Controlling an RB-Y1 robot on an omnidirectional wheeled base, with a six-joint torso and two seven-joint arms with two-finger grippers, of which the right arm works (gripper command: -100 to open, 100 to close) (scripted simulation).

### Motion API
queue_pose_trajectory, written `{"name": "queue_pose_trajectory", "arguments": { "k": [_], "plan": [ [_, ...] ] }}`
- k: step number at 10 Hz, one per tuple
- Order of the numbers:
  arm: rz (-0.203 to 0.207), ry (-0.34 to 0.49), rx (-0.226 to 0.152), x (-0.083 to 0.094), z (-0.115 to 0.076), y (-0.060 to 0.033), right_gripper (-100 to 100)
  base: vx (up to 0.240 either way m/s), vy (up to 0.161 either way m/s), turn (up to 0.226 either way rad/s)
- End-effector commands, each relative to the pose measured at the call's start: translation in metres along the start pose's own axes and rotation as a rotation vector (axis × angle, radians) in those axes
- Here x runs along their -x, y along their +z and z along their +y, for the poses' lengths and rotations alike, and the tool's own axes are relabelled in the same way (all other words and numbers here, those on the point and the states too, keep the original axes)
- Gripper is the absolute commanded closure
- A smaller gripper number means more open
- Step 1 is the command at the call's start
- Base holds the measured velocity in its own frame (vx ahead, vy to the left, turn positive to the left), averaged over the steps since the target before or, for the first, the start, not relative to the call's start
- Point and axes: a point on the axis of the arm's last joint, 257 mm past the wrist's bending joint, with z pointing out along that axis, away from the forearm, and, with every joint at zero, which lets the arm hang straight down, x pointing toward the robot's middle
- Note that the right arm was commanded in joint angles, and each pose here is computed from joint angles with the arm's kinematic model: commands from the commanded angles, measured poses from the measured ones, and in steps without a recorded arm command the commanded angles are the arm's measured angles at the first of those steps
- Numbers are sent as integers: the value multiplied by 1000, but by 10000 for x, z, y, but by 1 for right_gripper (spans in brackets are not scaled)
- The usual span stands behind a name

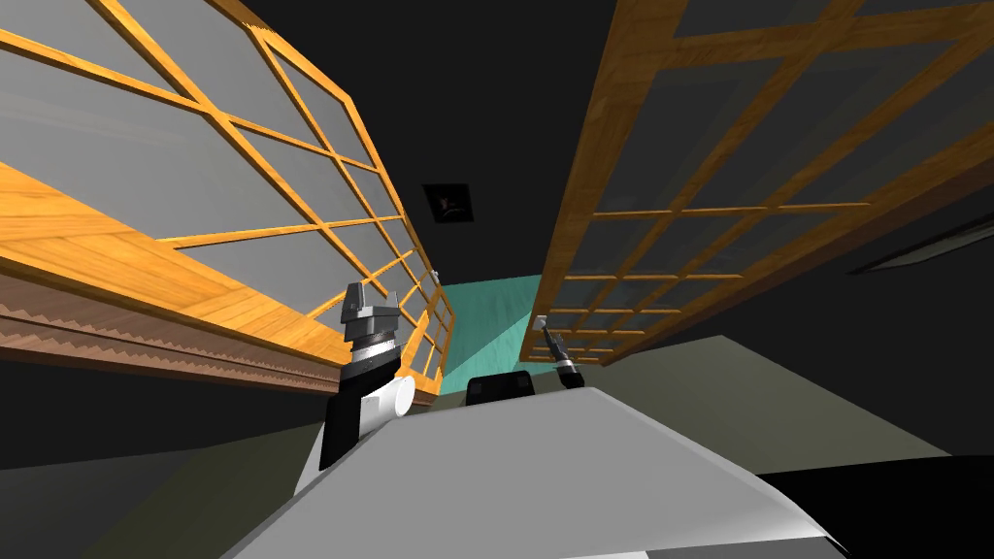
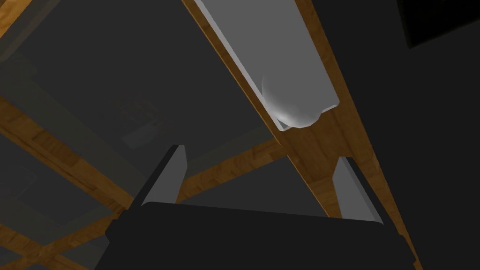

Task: Push the door open

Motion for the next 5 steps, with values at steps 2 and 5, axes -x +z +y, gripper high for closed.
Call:
{"name": "queue_pose_trajectory", "arguments": {
  "k": [2, 5],
  "plan": [
    [6, -92, 5, 30, -50, -22, -100, -26, 53, -38],
    [13, -198, 12, 70, -118, -50, -100, -30, 58, -49]
  ]
}}
